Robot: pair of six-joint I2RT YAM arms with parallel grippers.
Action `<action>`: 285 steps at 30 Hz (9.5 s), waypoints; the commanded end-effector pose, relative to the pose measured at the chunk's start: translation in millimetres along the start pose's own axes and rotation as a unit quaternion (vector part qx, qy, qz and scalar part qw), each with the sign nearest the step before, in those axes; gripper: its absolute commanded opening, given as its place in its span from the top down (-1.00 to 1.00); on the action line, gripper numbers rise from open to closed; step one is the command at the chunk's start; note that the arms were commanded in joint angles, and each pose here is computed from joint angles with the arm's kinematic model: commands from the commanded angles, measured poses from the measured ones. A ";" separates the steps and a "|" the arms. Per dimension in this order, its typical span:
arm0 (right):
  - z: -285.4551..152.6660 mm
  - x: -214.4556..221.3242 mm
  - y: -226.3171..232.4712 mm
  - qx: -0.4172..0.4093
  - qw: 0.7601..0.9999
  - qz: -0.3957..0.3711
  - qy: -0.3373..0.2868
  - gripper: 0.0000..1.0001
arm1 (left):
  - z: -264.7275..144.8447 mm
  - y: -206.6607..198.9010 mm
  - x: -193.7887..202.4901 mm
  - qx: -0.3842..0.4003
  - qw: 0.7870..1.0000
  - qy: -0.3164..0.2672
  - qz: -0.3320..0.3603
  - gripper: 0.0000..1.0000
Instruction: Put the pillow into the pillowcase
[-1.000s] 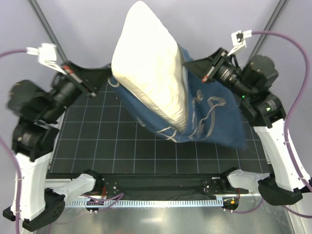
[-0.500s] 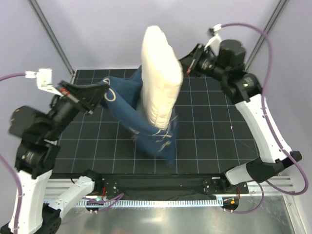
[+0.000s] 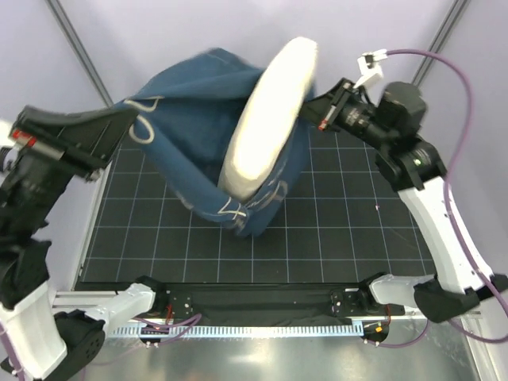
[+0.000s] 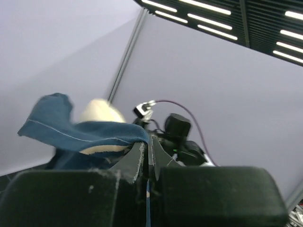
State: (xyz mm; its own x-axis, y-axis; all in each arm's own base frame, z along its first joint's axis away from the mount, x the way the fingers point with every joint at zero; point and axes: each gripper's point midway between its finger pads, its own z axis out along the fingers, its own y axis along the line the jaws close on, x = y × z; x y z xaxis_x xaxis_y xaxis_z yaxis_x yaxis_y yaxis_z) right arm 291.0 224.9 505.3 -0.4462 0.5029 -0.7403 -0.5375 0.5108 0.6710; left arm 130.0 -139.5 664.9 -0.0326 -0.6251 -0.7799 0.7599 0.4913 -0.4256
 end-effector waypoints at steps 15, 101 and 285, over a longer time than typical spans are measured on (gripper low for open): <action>-44.8 -108.6 94.9 -0.072 0.988 -0.060 -0.123 0.92 | 6.0 14.1 32.5 0.027 0.999 0.012 -0.031 0.99; -251.1 9.0 -246.6 0.569 0.798 -0.024 -0.198 -0.99 | 162.6 11.4 570.0 0.137 0.931 0.324 -0.097 0.99; -191.0 117.4 -188.0 0.253 0.961 -0.080 -0.075 -0.96 | -148.8 220.2 344.7 -0.337 0.885 0.287 0.144 -0.99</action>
State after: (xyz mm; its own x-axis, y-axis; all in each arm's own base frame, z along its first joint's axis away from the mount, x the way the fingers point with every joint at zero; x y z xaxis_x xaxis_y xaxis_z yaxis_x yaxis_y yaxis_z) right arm 210.9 52.2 299.9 -0.2322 0.4795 -0.8463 -0.1598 0.8395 0.5194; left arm 188.8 -178.8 244.1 -0.3820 -0.0869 -0.9201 0.3085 0.9265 -0.2156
